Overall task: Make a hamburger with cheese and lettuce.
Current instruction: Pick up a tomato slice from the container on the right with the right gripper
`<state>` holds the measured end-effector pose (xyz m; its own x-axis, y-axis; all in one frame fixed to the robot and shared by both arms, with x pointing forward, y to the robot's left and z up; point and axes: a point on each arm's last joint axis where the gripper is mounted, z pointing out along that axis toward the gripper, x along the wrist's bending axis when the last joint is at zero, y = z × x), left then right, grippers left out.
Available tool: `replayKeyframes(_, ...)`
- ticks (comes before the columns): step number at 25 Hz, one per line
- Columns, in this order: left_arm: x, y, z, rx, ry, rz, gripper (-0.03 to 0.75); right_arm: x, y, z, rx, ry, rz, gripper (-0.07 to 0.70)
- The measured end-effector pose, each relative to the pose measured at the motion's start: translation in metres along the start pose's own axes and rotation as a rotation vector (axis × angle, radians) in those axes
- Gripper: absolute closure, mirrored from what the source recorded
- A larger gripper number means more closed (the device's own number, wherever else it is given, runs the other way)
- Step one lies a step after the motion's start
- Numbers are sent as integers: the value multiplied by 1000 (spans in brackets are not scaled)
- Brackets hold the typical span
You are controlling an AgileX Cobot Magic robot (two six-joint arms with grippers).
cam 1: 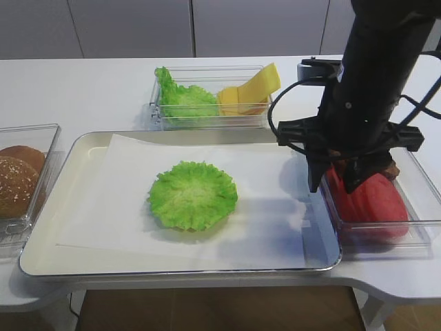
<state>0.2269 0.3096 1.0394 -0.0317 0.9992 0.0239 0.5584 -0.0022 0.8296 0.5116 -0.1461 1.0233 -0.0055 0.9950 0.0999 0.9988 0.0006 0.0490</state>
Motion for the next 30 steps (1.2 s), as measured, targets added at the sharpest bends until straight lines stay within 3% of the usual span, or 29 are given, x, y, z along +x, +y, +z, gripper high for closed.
replayKeyframes(30,0,0,0,0,0,0,363,1,-1,0,13,16,-6,260)
